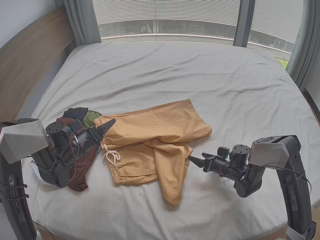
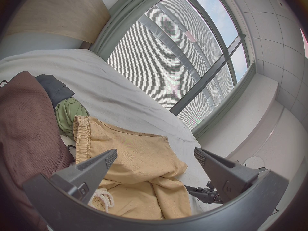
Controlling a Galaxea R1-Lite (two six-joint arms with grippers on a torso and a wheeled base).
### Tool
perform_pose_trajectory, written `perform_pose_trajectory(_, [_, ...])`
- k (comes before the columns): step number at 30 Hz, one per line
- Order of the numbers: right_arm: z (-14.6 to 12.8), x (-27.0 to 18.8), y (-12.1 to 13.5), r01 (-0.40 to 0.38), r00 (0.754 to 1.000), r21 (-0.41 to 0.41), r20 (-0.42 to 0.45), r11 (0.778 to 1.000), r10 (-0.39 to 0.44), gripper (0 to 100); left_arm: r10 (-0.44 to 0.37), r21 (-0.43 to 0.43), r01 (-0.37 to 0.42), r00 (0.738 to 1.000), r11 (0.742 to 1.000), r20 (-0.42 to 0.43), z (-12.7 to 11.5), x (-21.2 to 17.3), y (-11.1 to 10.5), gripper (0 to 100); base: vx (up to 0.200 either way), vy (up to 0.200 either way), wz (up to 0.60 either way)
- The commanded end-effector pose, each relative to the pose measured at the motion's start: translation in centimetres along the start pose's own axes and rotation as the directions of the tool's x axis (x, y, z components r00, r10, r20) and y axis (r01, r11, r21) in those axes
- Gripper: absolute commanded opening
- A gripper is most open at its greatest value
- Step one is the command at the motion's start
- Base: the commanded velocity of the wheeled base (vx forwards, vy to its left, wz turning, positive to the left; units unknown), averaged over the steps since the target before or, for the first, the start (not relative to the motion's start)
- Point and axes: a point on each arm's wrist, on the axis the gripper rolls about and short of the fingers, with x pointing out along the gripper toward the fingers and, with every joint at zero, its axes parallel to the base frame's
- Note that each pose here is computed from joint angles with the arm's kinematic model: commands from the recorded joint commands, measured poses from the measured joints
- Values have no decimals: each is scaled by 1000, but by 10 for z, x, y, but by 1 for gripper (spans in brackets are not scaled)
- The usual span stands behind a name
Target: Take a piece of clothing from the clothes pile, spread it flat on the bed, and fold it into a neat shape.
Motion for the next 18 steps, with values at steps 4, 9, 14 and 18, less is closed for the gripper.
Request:
perform_pose_trajectory(4, [-23, 3, -9, -30, 998, -98, -60, 995, 25, 100, -2, -11, 2, 1000, 1000, 2, 0, 1, 0, 100, 0, 0, 0])
perform_pose_trajectory(9, [-16, 10, -9, -40, 999, -144, -37, 989, 35, 100, -5, -10, 5, 1000, 1000, 4, 1, 2, 0, 100, 0, 0, 0])
perform_pose_trajectory(14, [-12, 16, -5, -53, 998, -151, -31, 987, 49, 100, -6, -8, 6, 1000, 1000, 6, 1, 1, -1, 100, 0, 0, 0])
perform_pose_trajectory(18, [-13, 20, -4, -59, 998, -157, -40, 986, 53, 100, -8, -7, 8, 1000, 1000, 8, 2, 1, -2, 100, 0, 0, 0])
